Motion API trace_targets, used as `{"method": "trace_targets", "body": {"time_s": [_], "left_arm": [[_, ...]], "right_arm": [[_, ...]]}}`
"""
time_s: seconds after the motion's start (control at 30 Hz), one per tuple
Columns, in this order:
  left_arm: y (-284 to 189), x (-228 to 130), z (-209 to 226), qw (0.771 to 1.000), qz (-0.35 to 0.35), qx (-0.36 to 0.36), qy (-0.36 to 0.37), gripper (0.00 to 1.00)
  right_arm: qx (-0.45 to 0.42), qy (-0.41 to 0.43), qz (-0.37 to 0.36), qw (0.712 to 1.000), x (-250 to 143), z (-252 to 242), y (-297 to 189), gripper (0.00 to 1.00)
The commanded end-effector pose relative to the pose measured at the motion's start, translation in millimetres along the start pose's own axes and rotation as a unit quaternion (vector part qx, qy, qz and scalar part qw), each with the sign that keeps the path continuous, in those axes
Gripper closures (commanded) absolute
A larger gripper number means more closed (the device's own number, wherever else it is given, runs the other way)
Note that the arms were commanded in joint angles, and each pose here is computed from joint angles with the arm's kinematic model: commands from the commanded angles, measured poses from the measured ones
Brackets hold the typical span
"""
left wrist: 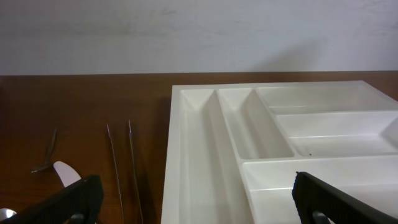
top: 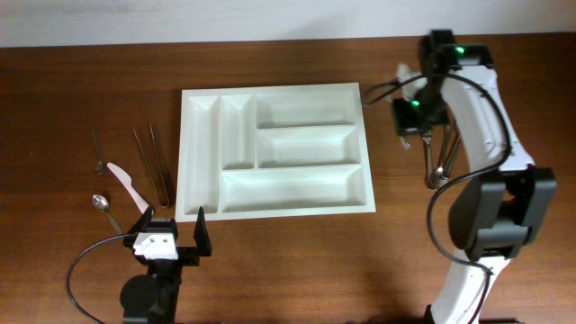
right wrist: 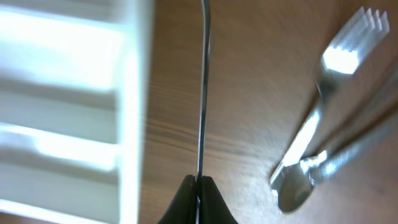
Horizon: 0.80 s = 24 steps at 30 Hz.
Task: Pack container
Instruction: 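Carry the fork with the right gripper into the tray's long compartment and release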
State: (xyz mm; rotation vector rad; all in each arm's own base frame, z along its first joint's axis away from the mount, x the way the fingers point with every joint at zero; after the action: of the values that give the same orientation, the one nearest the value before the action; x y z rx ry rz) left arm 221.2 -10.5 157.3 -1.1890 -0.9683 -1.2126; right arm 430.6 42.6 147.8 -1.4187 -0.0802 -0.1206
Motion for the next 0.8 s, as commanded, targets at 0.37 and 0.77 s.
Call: {"method": "trace_targets", "body": {"time_s": [0.37, 0.77], "left_arm": [[0, -1, -2, 1.0, -0.003, -0.004, 0.008, 0.01], [0, -1, -2, 1.0, -0.003, -0.004, 0.008, 0.01]], "right_arm": [[0.045, -0.528, -0.011, 0.848, -39, 157, 12, 0.96], [0.065, -0.564, -0.02, 0.823, -54, 157, 82, 0.95]]}}
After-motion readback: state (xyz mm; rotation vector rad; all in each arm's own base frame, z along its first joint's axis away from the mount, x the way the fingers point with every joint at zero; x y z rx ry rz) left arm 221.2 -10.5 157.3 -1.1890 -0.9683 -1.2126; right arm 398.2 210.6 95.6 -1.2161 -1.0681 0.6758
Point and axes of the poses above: each gripper's point midway between its finger pads, its own y axis out along the fingers, its own z axis along the line the jaws close on, x = y × z, the point moved 2 cm from there along -y, back along the fingers, and after that the axes turned 10 degrees about y, right-handed, at the moved point
